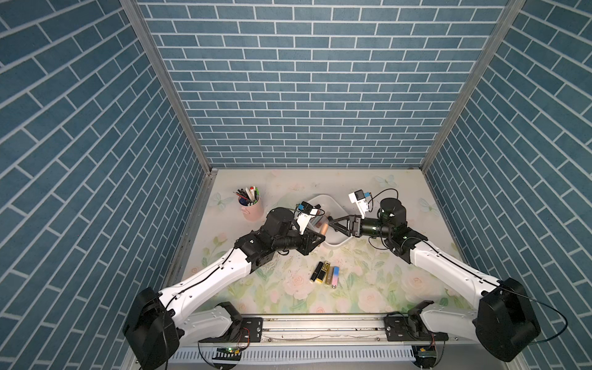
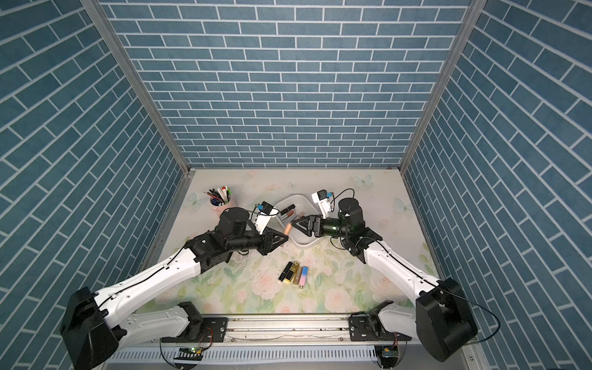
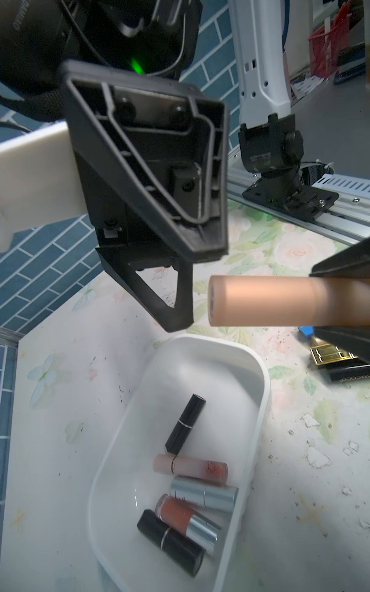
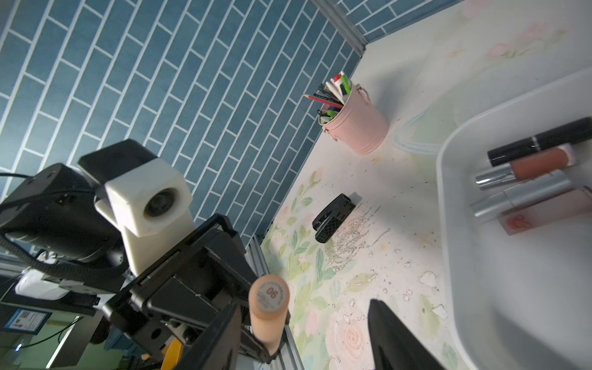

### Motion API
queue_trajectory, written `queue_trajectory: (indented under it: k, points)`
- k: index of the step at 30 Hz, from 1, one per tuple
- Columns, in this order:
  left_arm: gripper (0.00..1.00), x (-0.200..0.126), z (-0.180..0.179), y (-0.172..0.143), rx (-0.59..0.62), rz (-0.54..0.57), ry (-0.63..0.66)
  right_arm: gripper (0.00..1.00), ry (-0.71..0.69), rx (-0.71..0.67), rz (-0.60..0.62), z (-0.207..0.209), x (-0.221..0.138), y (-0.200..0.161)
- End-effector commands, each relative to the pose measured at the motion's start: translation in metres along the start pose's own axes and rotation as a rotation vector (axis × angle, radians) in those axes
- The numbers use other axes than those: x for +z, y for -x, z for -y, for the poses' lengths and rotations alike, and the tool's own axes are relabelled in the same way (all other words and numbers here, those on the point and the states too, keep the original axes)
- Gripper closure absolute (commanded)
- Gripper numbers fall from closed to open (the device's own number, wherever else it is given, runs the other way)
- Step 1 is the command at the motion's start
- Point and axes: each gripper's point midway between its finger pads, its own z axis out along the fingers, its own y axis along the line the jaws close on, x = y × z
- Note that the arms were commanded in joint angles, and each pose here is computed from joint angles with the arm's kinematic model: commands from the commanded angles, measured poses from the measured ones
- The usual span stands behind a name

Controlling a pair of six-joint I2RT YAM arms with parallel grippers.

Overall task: Put the lipstick into the storage box
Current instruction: Pick up the lipstick at the center of the board, then place the lipstick in the storage box.

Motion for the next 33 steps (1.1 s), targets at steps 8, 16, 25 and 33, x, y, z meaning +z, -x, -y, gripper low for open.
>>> queue_trajectory:
  k: [8,16,25,33]
  points:
    - [0.81,-0.006,0.019,0.02,0.009,0.051,-0.073,0.37,0.091,-0.081,-0.005,-0.034,0.011,0.007]
    - [0.81,-0.006,0.016,0.019,0.009,0.049,-0.06,0.61,0.118,-0.066,-0.022,-0.038,0.023,0.001]
    - [0.51,-0.006,0.003,0.015,0.007,0.048,0.002,0.89,0.1,-0.054,-0.001,-0.036,0.023,0.004]
    - [0.06,-0.033,-0.019,0.028,0.0,0.136,0.119,0.9,-0.127,0.029,0.051,0.008,0.018,0.018]
